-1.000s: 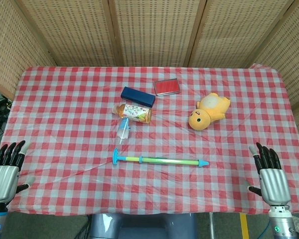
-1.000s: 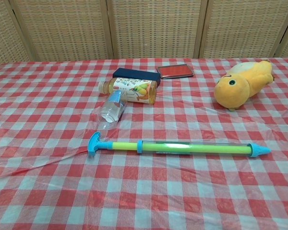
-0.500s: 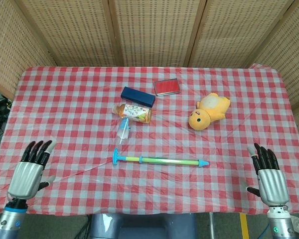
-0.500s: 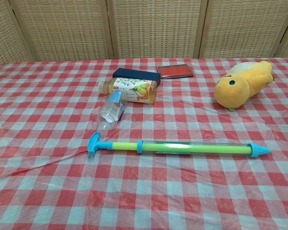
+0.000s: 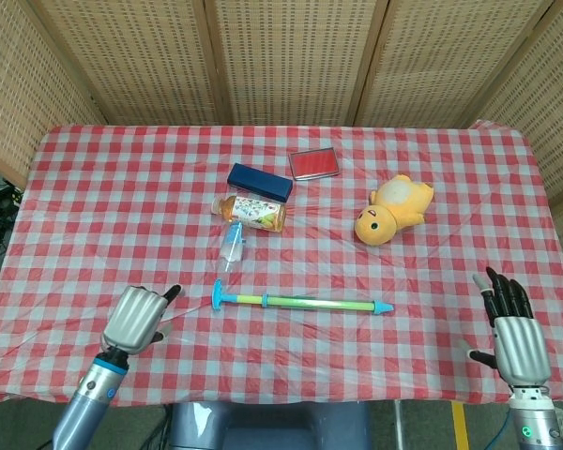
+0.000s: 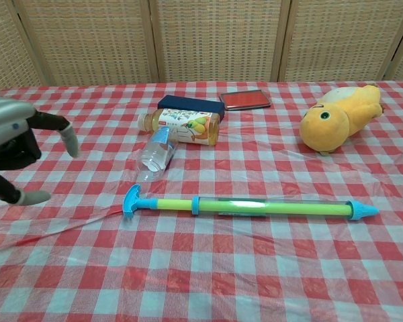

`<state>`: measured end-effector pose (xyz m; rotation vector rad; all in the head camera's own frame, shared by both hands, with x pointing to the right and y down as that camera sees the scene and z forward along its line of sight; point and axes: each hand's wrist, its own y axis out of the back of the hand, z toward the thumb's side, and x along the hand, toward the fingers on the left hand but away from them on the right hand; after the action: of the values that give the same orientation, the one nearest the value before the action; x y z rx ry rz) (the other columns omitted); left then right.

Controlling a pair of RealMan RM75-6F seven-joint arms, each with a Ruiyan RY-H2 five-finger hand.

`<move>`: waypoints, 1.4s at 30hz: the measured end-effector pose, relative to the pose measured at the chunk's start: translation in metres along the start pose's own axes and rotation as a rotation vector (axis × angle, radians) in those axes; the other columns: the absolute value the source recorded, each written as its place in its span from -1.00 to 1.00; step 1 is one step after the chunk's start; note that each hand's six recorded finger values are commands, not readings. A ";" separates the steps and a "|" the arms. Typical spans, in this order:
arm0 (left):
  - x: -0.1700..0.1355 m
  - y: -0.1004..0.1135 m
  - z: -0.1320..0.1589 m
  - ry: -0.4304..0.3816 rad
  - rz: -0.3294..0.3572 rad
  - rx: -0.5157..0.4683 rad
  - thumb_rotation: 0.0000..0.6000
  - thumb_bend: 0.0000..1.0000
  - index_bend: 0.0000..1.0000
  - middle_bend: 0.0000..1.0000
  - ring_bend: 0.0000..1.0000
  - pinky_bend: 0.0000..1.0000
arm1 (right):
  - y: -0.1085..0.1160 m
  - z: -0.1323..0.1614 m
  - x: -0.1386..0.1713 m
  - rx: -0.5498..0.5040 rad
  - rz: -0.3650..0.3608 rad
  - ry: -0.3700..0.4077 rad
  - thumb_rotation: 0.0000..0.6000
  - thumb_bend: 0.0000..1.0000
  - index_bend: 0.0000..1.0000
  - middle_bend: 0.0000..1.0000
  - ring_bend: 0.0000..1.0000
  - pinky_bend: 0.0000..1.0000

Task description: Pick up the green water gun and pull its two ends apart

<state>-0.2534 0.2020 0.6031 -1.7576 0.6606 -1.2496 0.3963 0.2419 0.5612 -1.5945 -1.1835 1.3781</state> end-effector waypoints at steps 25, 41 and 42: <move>0.097 -0.027 0.094 0.084 -0.166 0.091 1.00 -0.54 -0.09 0.92 0.71 0.54 | 0.004 -0.006 -0.001 -0.062 0.014 -0.006 1.00 -0.81 -1.00 -1.00 -1.00 -1.00; 0.119 -0.048 0.101 0.138 -0.195 0.128 1.00 -0.54 -0.03 0.92 0.71 0.54 | 0.003 -0.009 -0.003 -0.085 0.030 -0.013 1.00 -0.81 -1.00 -1.00 -1.00 -1.00; 0.120 -0.048 0.102 0.138 -0.195 0.128 1.00 -0.54 -0.02 0.92 0.71 0.54 | 0.003 -0.010 -0.003 -0.085 0.031 -0.013 1.00 -0.81 -1.00 -1.00 -1.00 -1.00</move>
<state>-0.1179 0.1641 0.6889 -1.6717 0.4831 -1.5230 0.4061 0.2388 0.5615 -1.6716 -1.2454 1.3759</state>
